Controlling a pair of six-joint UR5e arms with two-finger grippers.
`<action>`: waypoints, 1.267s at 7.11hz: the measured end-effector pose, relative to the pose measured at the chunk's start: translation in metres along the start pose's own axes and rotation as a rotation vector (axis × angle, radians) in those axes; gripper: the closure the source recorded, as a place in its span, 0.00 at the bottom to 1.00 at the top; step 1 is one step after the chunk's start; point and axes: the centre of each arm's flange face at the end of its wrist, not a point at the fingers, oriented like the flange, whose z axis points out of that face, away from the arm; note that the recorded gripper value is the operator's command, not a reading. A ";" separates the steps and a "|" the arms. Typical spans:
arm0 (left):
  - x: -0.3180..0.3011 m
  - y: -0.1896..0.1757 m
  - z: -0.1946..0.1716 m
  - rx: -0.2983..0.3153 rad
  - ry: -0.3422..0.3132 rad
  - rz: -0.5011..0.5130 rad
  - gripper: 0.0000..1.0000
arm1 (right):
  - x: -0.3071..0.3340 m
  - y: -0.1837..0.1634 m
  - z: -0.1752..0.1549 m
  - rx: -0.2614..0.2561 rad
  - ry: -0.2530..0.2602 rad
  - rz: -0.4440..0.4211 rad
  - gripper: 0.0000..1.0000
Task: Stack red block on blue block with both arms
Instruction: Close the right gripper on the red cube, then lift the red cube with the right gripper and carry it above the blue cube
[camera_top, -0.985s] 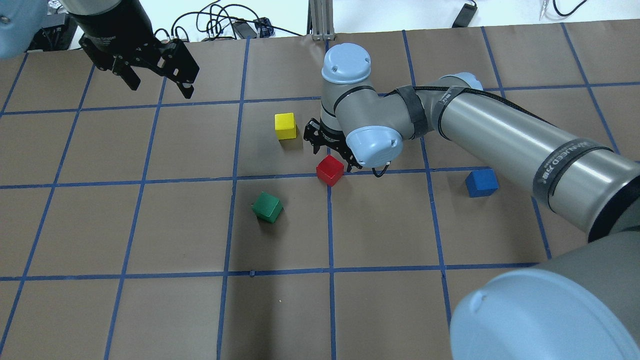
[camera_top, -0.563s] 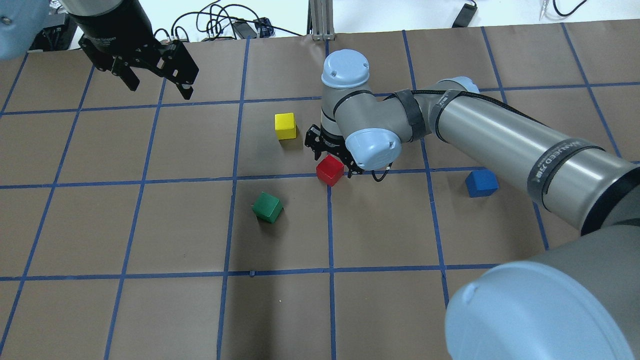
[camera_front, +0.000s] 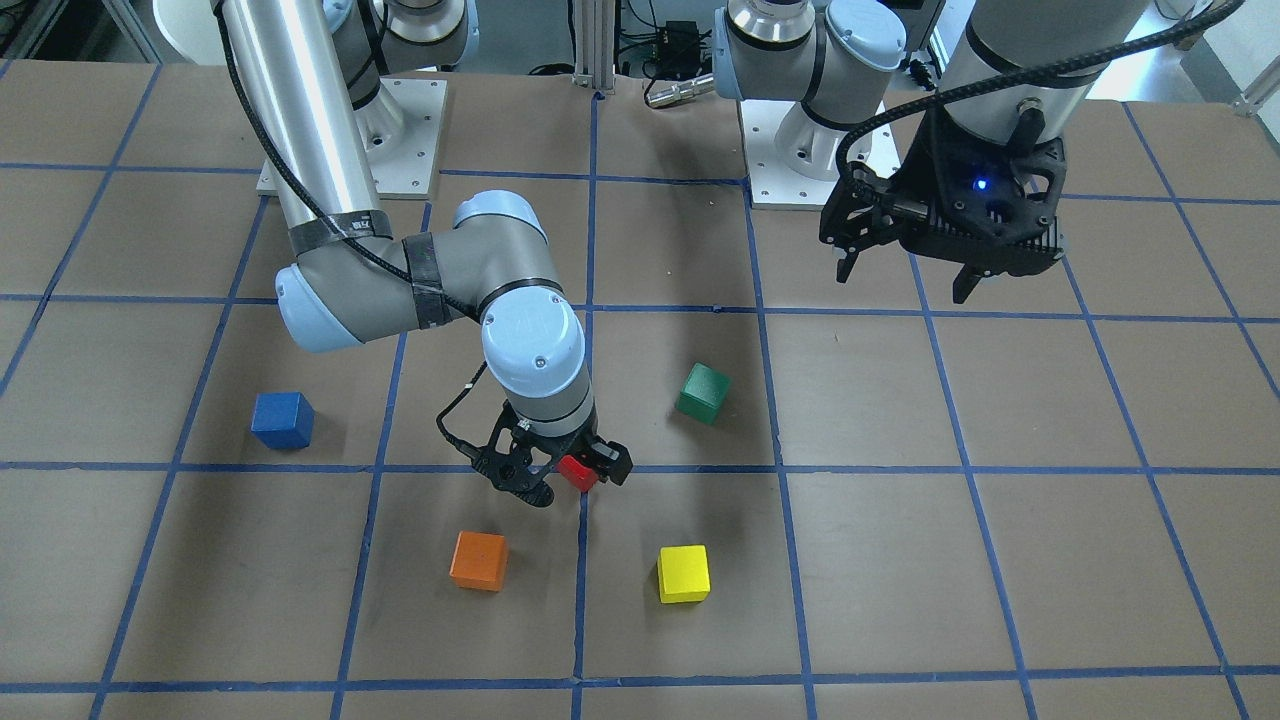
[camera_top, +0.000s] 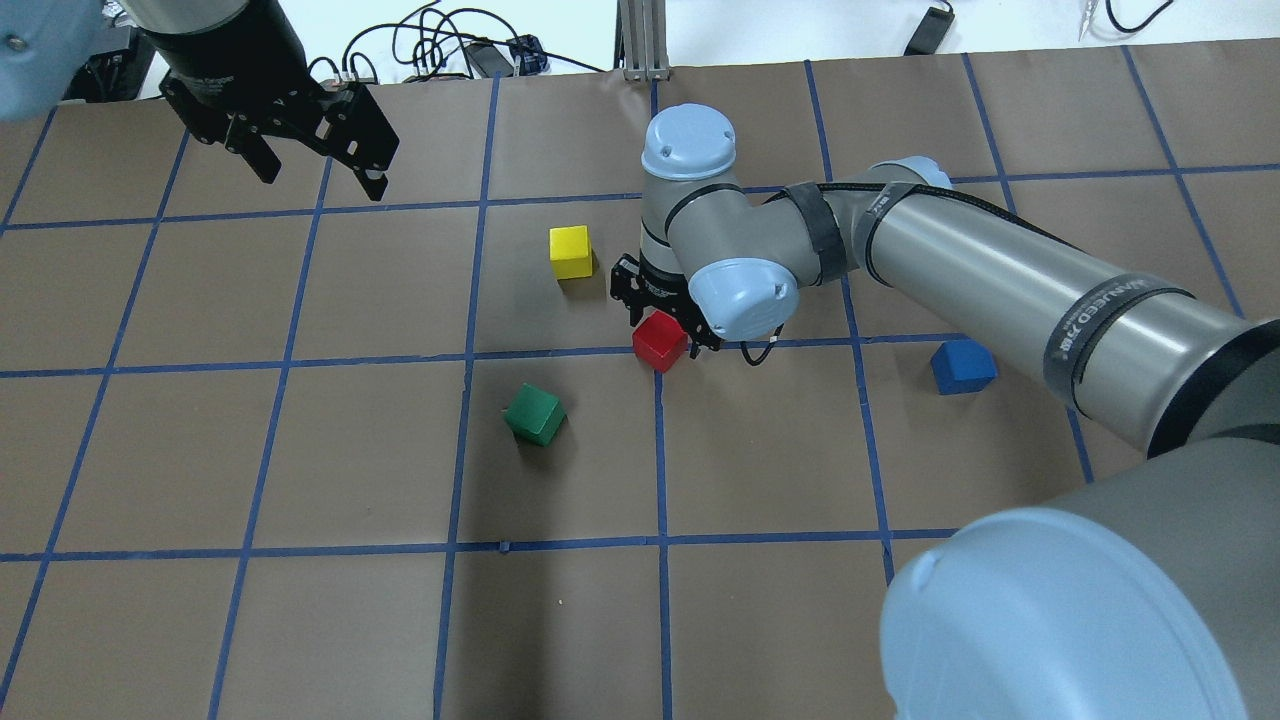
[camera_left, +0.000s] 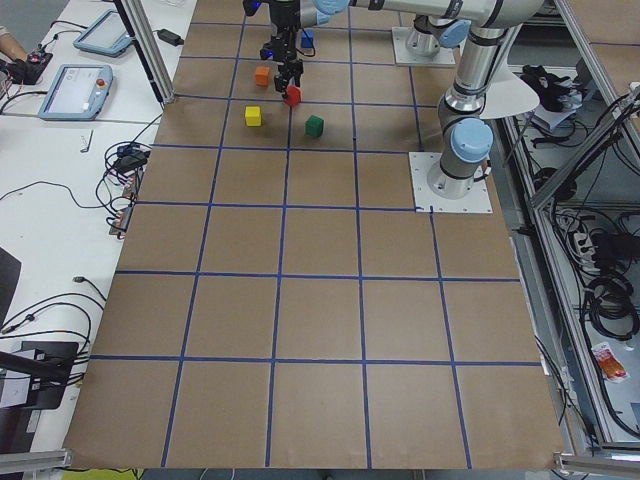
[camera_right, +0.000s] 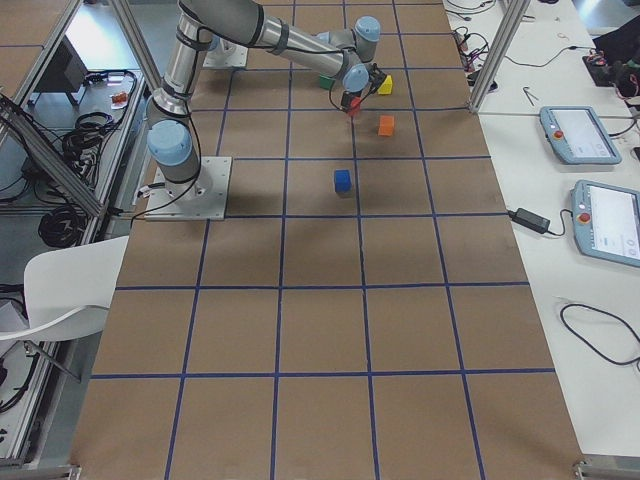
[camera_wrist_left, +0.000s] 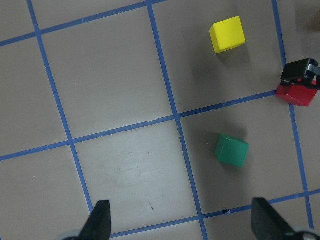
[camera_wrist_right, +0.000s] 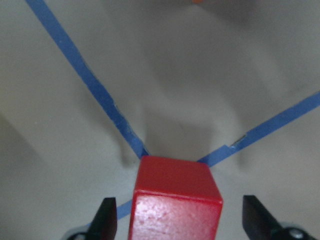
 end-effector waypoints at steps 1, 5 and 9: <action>0.000 0.000 0.000 0.001 0.000 0.000 0.00 | -0.002 0.002 -0.001 -0.020 -0.019 0.002 1.00; 0.000 0.000 -0.001 0.004 -0.001 0.000 0.00 | 0.001 -0.001 -0.022 -0.033 -0.029 -0.005 1.00; 0.000 0.000 -0.002 0.006 -0.001 0.000 0.00 | 0.056 -0.054 -0.157 -0.065 0.088 -0.183 1.00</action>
